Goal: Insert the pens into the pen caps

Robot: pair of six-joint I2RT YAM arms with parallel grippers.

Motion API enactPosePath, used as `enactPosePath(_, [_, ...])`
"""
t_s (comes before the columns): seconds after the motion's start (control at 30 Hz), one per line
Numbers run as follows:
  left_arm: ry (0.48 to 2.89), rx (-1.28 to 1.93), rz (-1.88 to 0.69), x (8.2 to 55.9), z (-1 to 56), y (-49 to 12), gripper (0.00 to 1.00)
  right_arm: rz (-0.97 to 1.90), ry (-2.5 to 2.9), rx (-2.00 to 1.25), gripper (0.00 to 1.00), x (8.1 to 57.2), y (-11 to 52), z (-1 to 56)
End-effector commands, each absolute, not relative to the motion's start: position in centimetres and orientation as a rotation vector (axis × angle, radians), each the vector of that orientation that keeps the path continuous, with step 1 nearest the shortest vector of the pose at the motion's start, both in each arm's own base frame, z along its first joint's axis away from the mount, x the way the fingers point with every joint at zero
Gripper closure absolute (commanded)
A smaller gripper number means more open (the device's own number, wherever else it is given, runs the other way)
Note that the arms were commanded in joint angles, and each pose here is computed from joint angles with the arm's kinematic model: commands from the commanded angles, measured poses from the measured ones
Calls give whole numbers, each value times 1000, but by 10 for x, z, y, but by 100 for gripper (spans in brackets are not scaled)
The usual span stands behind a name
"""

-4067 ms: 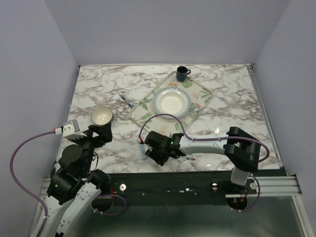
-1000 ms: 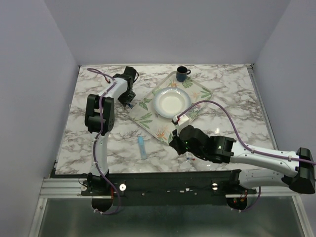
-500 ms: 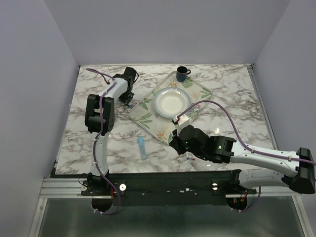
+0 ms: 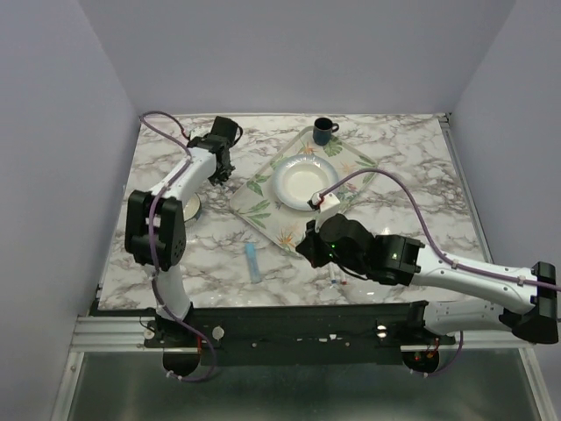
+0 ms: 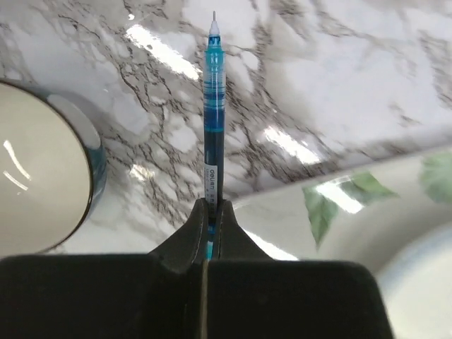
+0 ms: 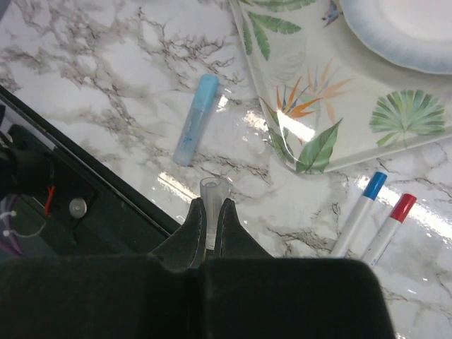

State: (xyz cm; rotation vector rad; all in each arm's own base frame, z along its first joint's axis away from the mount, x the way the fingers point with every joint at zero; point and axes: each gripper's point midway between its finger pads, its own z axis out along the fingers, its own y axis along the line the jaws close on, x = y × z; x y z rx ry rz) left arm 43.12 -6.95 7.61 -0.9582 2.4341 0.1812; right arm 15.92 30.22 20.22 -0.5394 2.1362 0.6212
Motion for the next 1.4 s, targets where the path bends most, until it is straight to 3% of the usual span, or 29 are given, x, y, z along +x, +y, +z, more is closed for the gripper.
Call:
enactPosePath(0.0, [2305, -526, -63, 421, 177, -110, 100, 578, 2155, -338, 99, 177, 297, 219])
enactPosePath(0.37, [2046, 248, -1008, 253, 232, -218, 100, 716, 1976, 6, 99, 210, 285, 286])
enactPosePath(0.53, [1762, 499, -1327, 185, 263, -238, 100, 778, 1803, 63, 99, 220, 278, 332])
enactPosePath(1.0, [1674, 607, -1340, 159, 272, -239, 100, 1057, 1567, 144, 99, 233, 303, 391])
enactPosePath(1.37, [1674, 623, -1354, 156, 273, -240, 100, 1078, 1582, 118, 99, 240, 326, 378])
